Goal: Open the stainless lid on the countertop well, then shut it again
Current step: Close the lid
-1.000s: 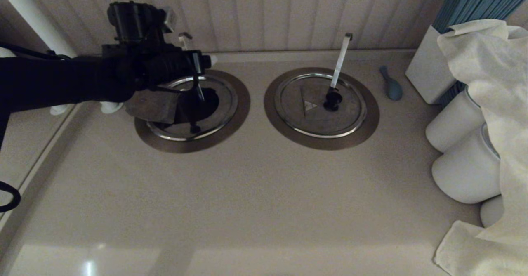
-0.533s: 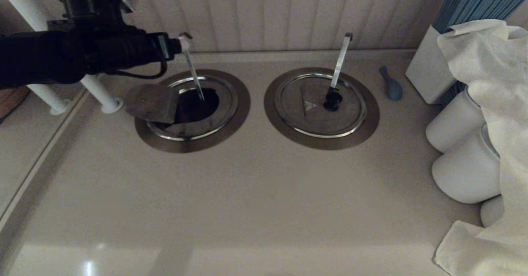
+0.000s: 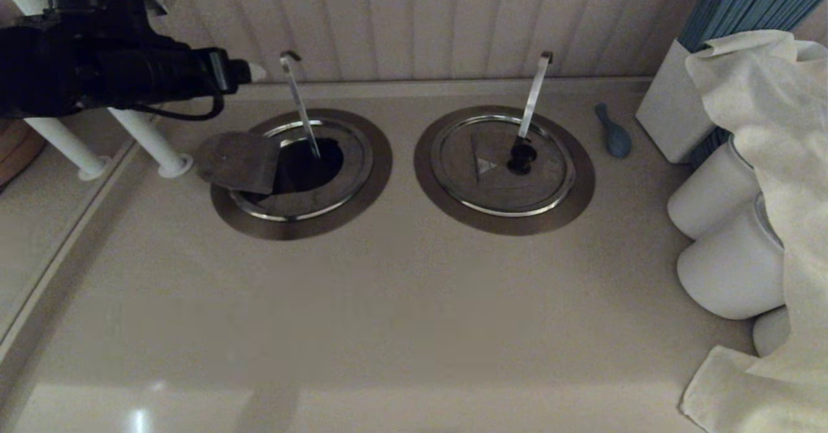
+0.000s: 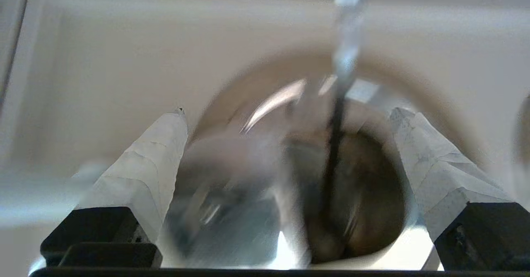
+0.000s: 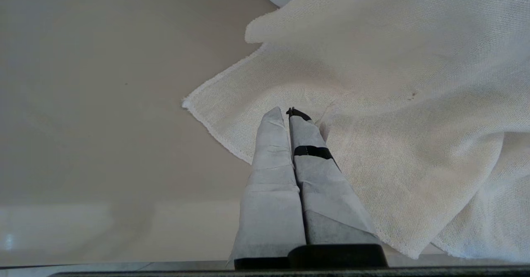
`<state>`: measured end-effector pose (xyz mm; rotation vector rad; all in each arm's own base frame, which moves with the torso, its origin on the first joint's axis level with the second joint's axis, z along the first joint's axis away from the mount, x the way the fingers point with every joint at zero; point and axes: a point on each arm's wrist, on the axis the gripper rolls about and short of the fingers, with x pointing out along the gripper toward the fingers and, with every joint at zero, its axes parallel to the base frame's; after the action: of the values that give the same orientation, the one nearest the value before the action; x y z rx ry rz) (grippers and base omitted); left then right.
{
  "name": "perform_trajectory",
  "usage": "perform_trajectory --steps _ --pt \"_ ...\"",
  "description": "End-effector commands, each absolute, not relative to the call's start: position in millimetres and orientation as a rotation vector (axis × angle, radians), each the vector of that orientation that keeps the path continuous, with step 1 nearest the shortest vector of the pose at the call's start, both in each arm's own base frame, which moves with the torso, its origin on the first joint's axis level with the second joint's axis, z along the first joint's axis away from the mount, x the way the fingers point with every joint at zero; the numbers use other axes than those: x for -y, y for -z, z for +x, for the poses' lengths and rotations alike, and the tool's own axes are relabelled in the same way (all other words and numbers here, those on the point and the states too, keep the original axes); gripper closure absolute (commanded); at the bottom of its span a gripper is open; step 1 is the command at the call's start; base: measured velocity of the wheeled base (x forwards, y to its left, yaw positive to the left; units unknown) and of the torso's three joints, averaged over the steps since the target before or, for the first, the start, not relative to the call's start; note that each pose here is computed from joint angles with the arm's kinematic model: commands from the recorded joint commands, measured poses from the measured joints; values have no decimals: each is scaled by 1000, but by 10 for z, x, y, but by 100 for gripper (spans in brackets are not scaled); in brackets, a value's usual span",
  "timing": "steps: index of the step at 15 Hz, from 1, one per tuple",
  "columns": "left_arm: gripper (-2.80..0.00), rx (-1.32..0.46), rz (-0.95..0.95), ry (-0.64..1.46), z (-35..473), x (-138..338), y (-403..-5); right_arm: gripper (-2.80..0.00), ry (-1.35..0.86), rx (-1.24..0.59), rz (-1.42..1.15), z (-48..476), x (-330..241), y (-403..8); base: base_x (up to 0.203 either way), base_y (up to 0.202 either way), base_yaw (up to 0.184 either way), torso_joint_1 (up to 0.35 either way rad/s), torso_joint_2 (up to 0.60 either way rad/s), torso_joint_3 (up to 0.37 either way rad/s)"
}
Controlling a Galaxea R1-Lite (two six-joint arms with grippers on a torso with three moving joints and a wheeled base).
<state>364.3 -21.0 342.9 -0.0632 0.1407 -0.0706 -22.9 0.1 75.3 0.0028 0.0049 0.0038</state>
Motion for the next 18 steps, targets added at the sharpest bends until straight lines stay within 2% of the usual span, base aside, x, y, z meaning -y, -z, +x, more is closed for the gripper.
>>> perform_trajectory --steps 1,5,11,15,18 --pt "-280 -227 -37 67 3535 28 -3415 0 -6 -5 3 -229 -1 -750 0 0 0 0 0 0" --pt "-280 -396 36 44 3394 -197 -3326 0 -5 -6 3 -228 -1 -749 0 0 0 0 0 0" --pt "-280 -422 43 34 3174 -246 -3333 0 -6 -6 3 -228 -1 -749 0 0 0 0 0 0" --pt "-280 -412 -195 86 3063 -214 -3393 0 -5 -6 3 -228 -1 -749 0 0 0 0 0 0" --pt "-280 -453 -275 60 3042 -218 -3294 0 -5 -5 3 -229 -1 -753 0 0 0 0 0 0"
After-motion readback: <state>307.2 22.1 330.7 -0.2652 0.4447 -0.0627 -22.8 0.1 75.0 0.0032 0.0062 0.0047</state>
